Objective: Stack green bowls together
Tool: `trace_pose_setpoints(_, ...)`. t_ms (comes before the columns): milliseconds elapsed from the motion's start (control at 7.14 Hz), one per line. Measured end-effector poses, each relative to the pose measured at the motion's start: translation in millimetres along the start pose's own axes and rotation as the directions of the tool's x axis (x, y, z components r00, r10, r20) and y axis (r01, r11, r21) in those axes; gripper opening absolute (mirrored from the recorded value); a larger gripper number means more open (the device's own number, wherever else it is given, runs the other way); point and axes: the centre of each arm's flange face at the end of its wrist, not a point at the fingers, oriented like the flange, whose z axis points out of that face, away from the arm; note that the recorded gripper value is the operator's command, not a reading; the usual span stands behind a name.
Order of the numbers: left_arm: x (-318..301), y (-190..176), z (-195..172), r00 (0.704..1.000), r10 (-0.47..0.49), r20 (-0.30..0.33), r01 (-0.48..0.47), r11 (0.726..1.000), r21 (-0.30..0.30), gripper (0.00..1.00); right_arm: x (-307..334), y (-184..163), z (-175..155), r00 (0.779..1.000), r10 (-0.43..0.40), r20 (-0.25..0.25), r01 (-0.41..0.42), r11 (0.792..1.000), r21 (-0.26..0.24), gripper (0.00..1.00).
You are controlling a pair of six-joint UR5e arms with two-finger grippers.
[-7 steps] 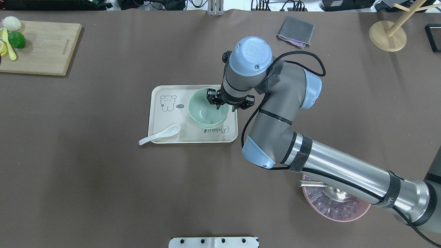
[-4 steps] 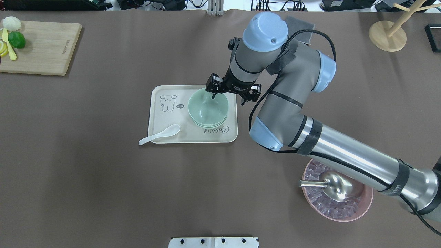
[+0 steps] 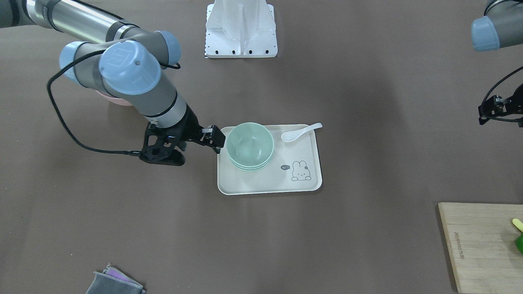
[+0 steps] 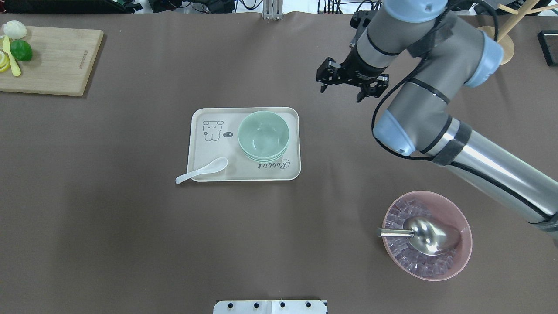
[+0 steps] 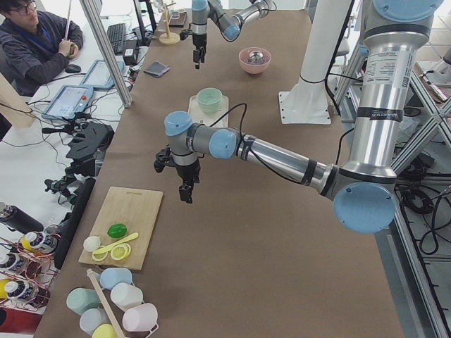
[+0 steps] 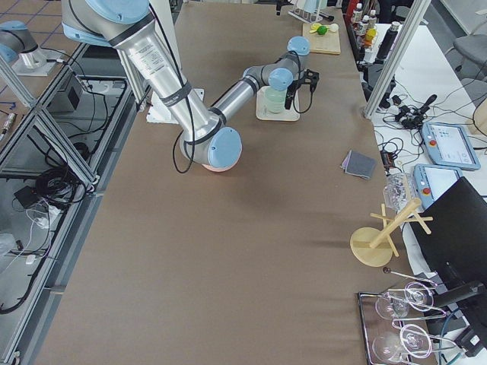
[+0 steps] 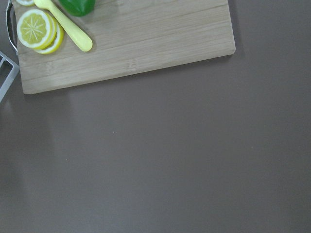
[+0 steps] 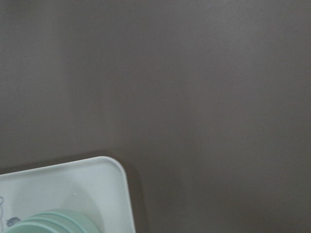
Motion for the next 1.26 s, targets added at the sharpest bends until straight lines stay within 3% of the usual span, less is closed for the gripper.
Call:
trace_pose_setpoints(140, -17, 3, -8, 0.998, -0.057, 0.004, 0.057, 0.998, -0.026, 0.98, 48, -15, -18, 0.998, -0.045, -0.04, 0.046, 0.999, 0.02, 1.0)
trace_pose_setpoints(280, -39, 10, -13, 0.999, -0.047, 0.005, 0.047, 0.998, -0.034, 0.98, 85, -28, -36, 0.993, -0.08, -0.093, 0.082, 0.996, 0.021, 1.0)
trace_pose_setpoints(560, -104, 37, -14, 0.999, 0.033, -0.004, -0.033, 0.999, -0.04, 0.98, 183, -30, -55, 0.972, -0.151, -0.181, 0.149, 0.988, -0.028, 1.0)
trace_pose_setpoints(981, -152, 75, -6, 1.0, -0.002, -0.011, 0.001, 1.0, -0.024, 0.98, 377, 0, -85, 0.951, -0.212, -0.224, 0.187, 0.974, -0.13, 1.0)
trace_pose_setpoints(1261, -153, 80, -1, 0.998, -0.027, -0.061, 0.026, 0.999, -0.024, 0.98, 468, 23, -109, 0.945, -0.205, -0.253, 0.173, 0.974, -0.143, 1.0)
